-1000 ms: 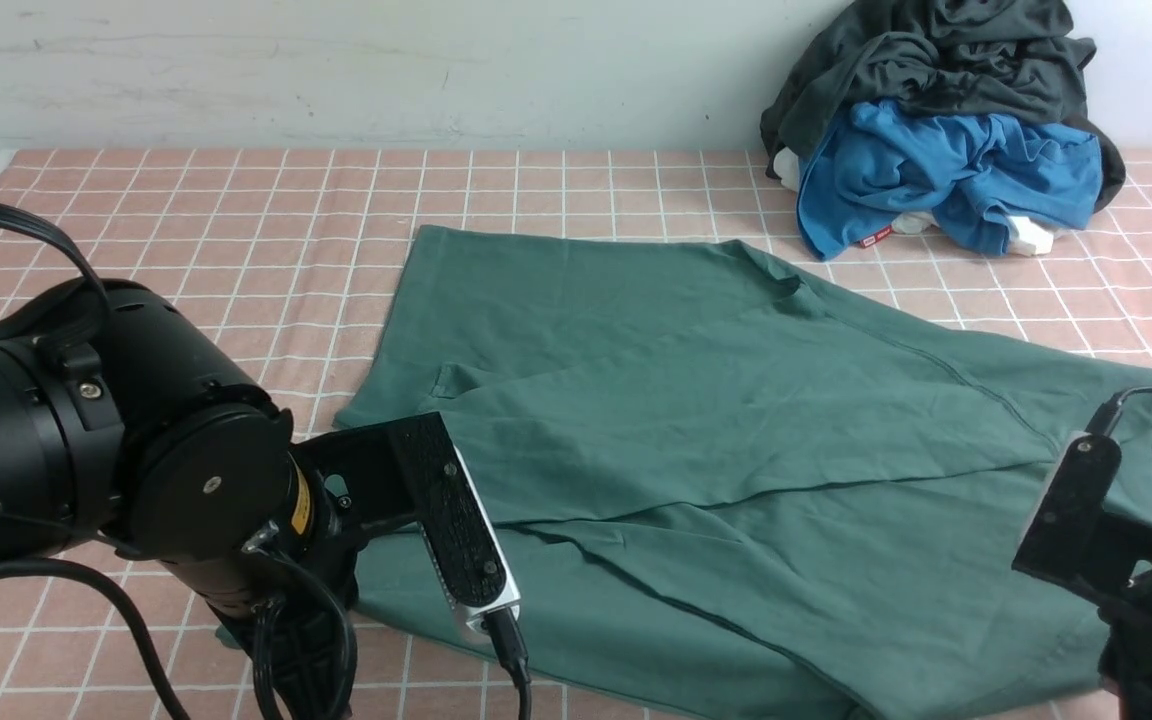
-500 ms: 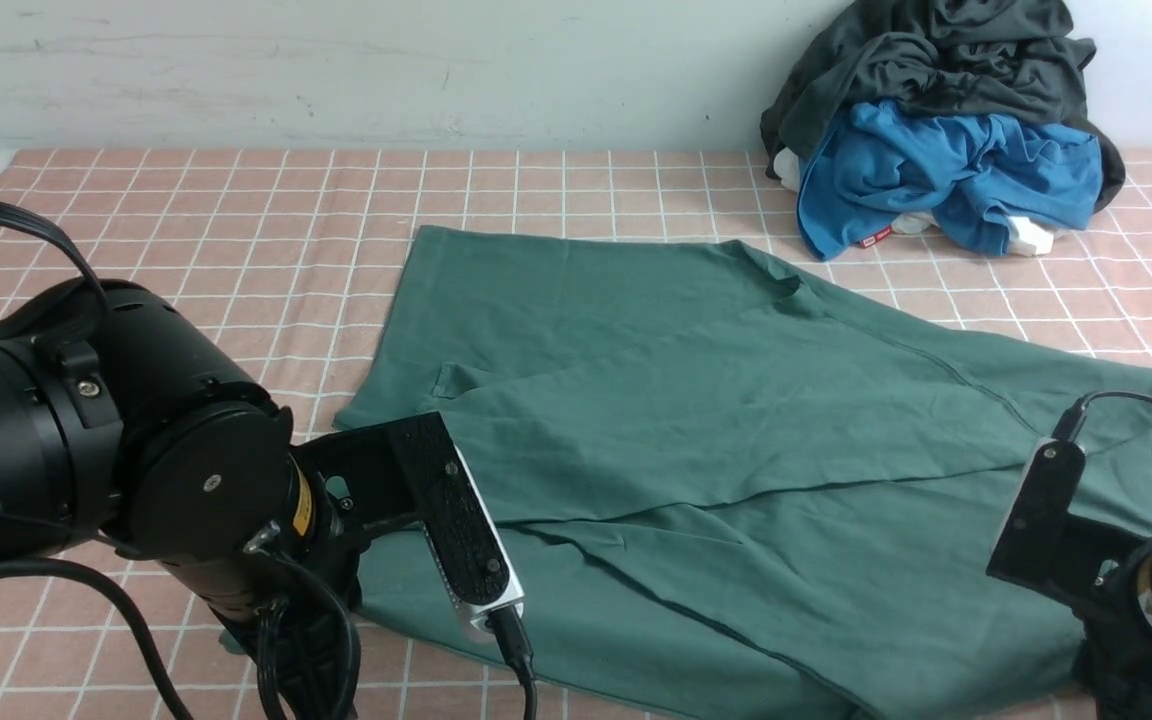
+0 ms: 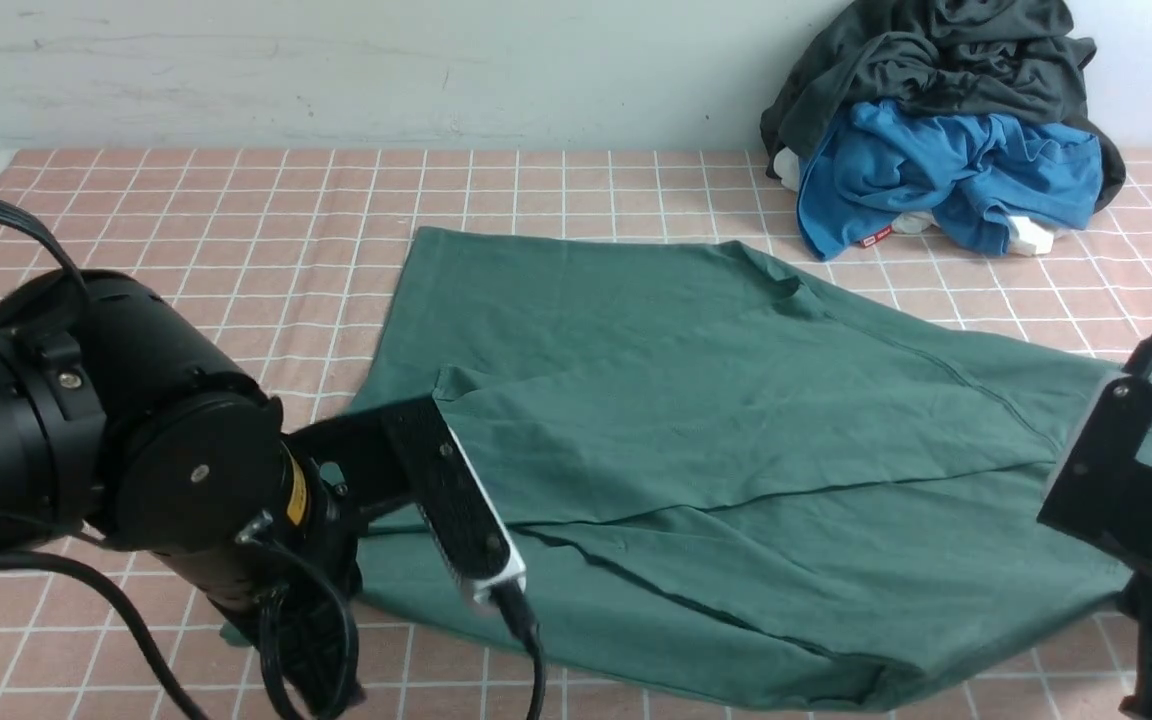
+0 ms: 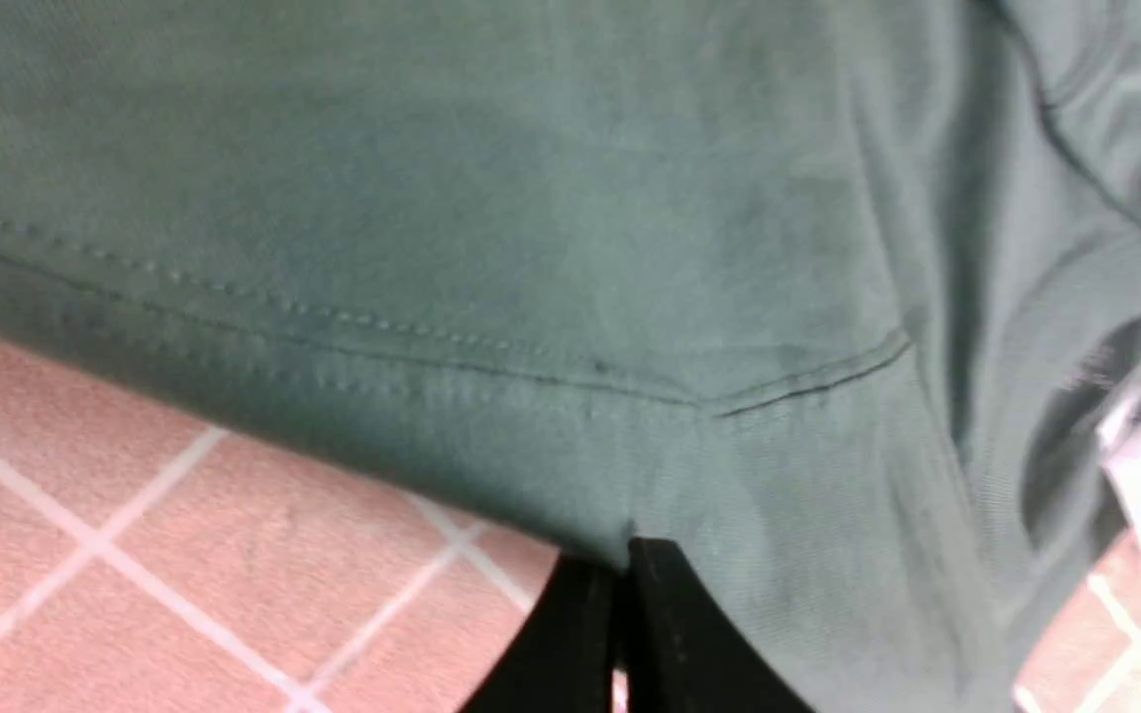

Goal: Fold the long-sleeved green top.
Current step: Use both arms to drag the lower edge of the fabric forward and fold it over the upper edge

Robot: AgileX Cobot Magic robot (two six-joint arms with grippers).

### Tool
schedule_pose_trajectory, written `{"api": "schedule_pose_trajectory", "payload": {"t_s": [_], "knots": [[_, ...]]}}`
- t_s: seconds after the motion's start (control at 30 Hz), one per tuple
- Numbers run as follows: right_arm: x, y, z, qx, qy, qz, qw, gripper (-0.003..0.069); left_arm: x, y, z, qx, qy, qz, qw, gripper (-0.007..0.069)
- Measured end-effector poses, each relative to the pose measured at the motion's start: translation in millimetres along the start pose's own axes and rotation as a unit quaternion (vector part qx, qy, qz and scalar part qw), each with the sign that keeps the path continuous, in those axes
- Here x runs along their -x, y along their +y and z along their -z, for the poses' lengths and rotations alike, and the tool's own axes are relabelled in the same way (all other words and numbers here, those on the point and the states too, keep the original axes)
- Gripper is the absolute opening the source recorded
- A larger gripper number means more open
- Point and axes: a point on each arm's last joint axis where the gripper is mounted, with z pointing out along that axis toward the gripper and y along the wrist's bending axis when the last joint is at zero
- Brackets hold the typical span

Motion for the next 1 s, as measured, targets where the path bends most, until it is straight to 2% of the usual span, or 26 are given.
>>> {"api": "schedule_pose_trajectory", "payload": {"t_s": [0.07,0.1,0.13,0.23,0.27,0.3,0.4,0.43,0.5,0.53,0.57,0.63,0.7,0.83,0.9,1.0], "knots": [[1,-4,5,-0.009,-0.005,-0.003,1.0,-0.0003,5,9,7,0.009,-0.015,0.04,0.999,0.0],[6,-12,11,-0.025,-0.015,-0.009,1.0,-0.0003,12,25,17,0.023,-0.039,0.093,0.995,0.0007],[8,-14,13,-0.029,-0.019,-0.01,0.999,-0.0003,14,30,20,0.027,-0.045,0.104,0.993,0.0007],[30,-41,20,-0.066,-0.055,-0.036,0.996,-0.0003,36,74,34,0.062,-0.101,0.183,0.976,0.0007],[37,-50,19,-0.075,-0.067,-0.044,0.994,-0.0003,43,88,37,0.074,-0.119,0.197,0.97,0.0007],[37,-51,19,-0.076,-0.069,-0.045,0.994,-0.0003,45,90,37,0.075,-0.123,0.198,0.97,0.0007],[66,-87,2,-0.095,-0.095,-0.066,0.989,-0.0003,72,145,27,0.116,-0.175,0.236,0.949,0.0007],[67,-89,0,-0.096,-0.094,-0.068,0.989,-0.0003,74,147,26,0.117,-0.177,0.237,0.948,0.0007],[82,-109,-22,-0.098,-0.086,-0.079,0.988,-0.0003,91,177,2,0.129,-0.187,0.251,0.941,0.0007],[83,-110,-23,-0.097,-0.084,-0.079,0.989,-0.0003,90,178,2,0.129,-0.187,0.252,0.941,0.0007],[91,-118,-37,-0.092,-0.07,-0.085,0.99,-0.0004,98,191,-17,0.125,-0.177,0.261,0.941,0.0007],[96,-122,-51,-0.078,-0.041,-0.098,0.991,-0.0003,101,197,-41,0.103,-0.135,0.263,0.95,0.0007],[97,-122,-59,-0.064,-0.021,-0.111,0.992,-0.0003,100,194,-58,0.074,-0.084,0.247,0.963,0.0007],[95,-118,-66,-0.032,0.006,-0.141,0.989,-0.0003,91,176,-85,-0.024,0.017,0.21,0.977,0.0012],[96,-115,-65,-0.015,0.004,-0.159,0.987,-0.0003,87,166,-98,-0.078,0.056,0.205,0.974,0.0041],[98,-113,-65,0.001,-0.002,-0.159,0.987,-0.0003,85,161,-115,-0.104,0.072,0.207,0.97,0.0139]]}}
